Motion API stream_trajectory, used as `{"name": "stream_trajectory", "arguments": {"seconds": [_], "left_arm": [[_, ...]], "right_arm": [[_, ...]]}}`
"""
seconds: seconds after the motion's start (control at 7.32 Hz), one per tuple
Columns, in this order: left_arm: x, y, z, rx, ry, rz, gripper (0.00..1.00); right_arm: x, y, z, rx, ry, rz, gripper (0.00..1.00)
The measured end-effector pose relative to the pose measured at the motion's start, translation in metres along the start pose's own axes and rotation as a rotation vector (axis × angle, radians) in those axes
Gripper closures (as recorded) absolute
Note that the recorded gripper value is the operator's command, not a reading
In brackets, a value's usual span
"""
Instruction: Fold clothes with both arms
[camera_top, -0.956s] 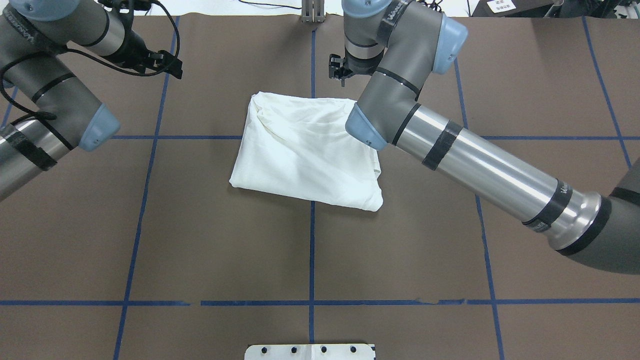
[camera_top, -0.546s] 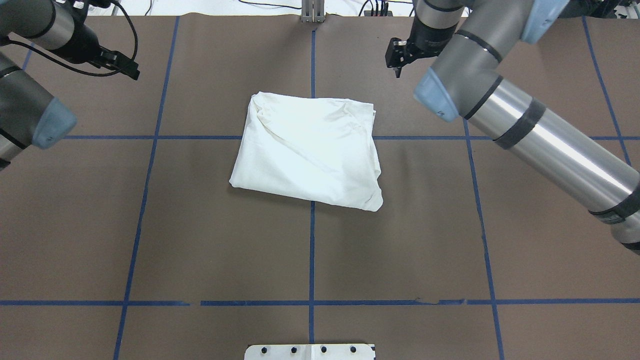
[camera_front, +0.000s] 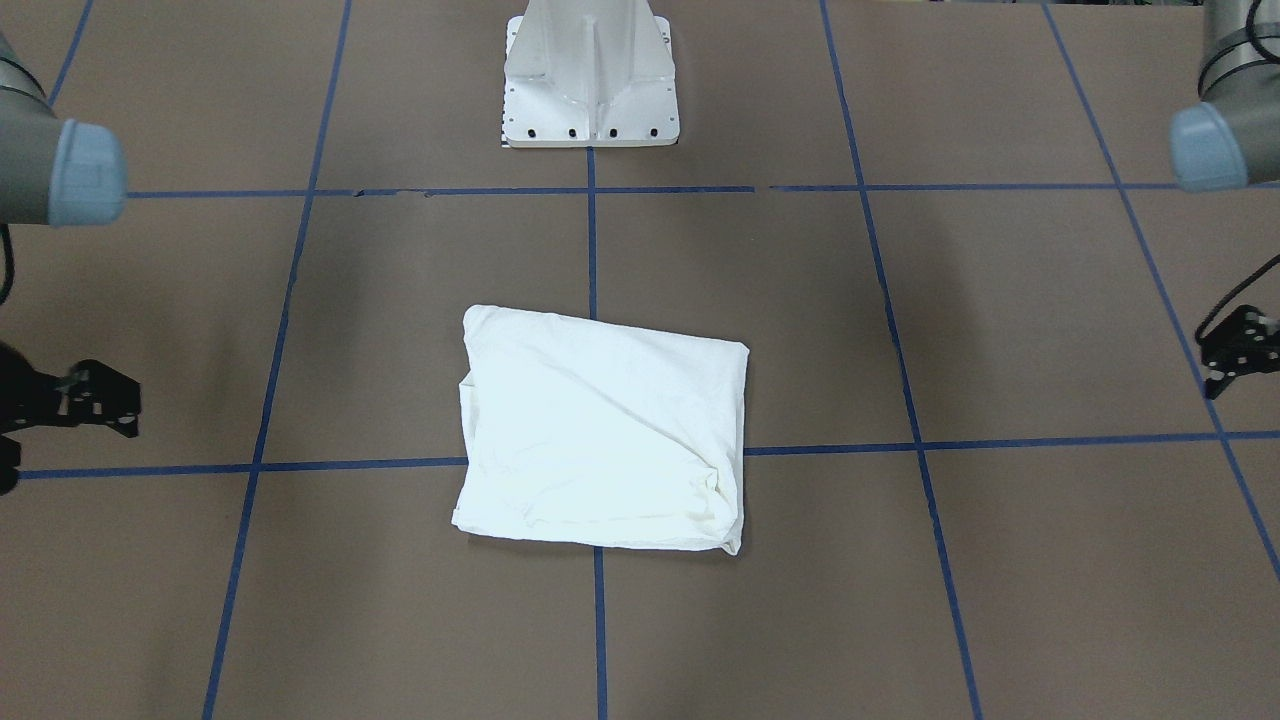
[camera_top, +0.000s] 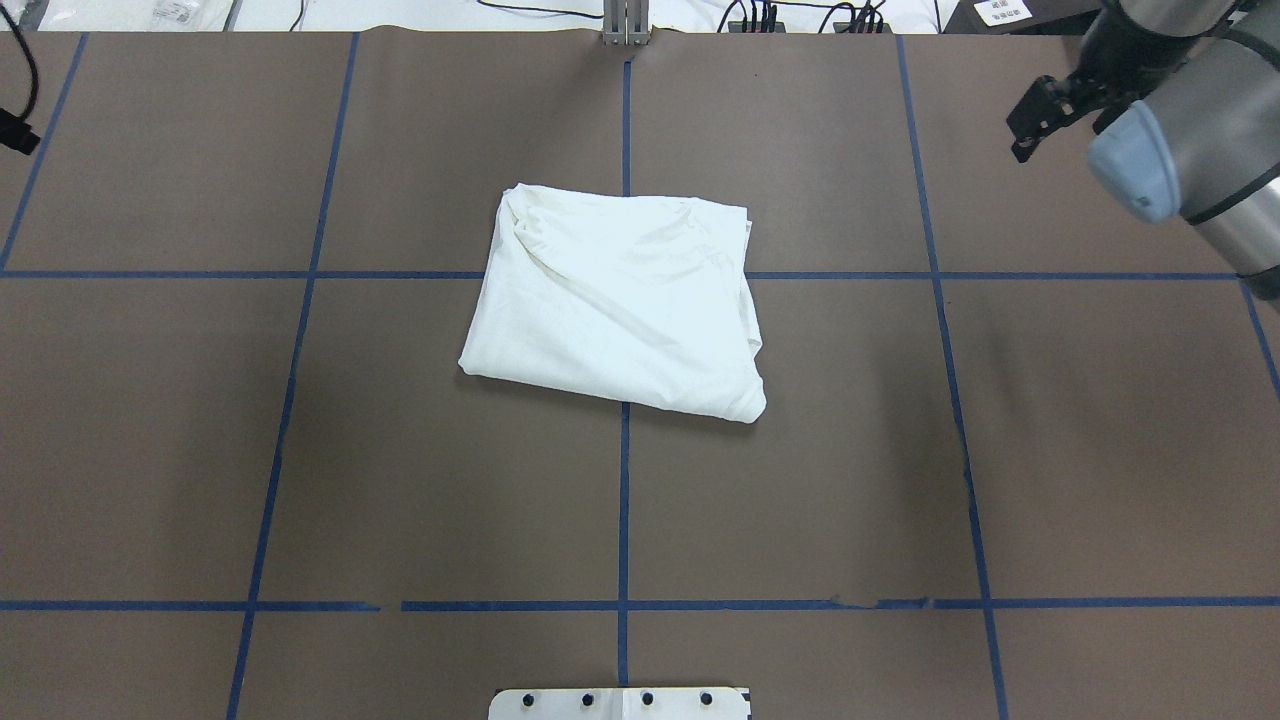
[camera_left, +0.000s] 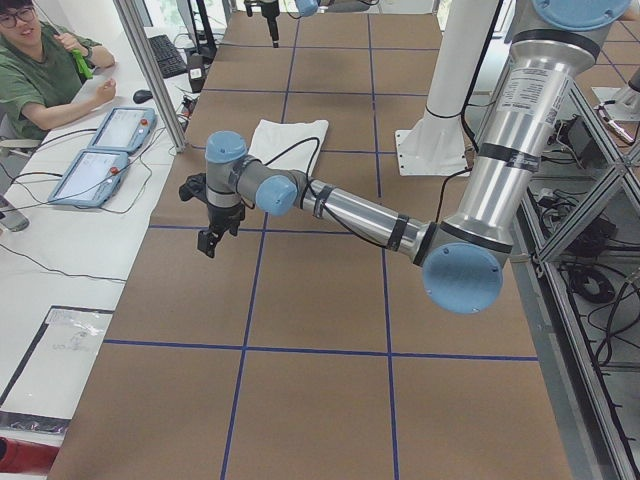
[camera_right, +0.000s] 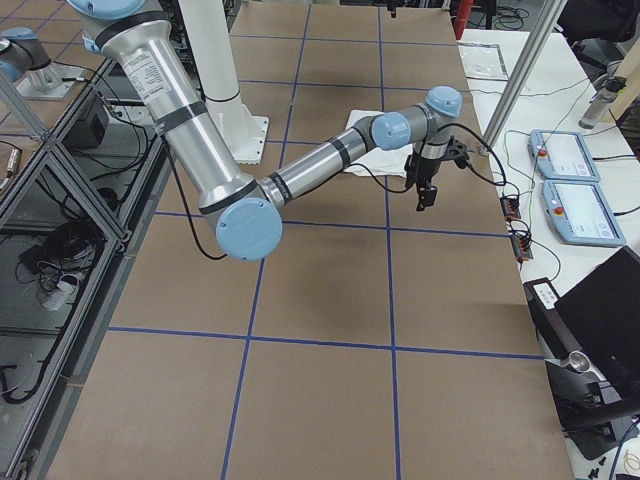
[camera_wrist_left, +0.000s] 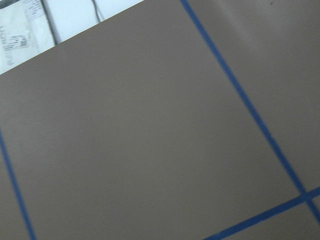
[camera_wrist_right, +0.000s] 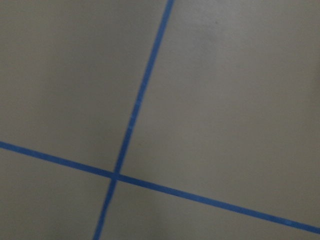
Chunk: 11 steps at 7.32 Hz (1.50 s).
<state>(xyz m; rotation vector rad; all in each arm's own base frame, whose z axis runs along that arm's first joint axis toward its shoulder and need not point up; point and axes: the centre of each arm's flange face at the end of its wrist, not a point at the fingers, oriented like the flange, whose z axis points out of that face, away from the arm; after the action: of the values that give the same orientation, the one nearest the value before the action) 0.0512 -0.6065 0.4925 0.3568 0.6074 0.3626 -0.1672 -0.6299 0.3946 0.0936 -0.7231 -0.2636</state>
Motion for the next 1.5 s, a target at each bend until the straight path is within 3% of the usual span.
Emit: {"name": "stream_trajectory", "arguments": {"seconds": [0.41, 0.68, 0.96, 1.5], "left_arm": [[-0.081, 0.156, 0.014, -0.100, 0.097, -0.172, 0.00], [-0.085, 0.223, -0.002, -0.070, 0.201, -0.270, 0.00], [-0.083, 0.249, -0.010, -0.058, 0.229, -0.308, 0.00], [-0.086, 0.250, -0.011, -0.065, 0.203, -0.313, 0.00]], "right_arm": [[0.092, 0.113, 0.006, -0.022, -0.013, 0.060, 0.00], [0.112, 0.169, 0.009, -0.036, -0.013, 0.097, 0.00], [0.123, 0.192, 0.015, -0.055, -0.027, 0.125, 0.00], [0.160, 0.231, 0.011, -0.050, -0.027, 0.162, 0.00]]}}
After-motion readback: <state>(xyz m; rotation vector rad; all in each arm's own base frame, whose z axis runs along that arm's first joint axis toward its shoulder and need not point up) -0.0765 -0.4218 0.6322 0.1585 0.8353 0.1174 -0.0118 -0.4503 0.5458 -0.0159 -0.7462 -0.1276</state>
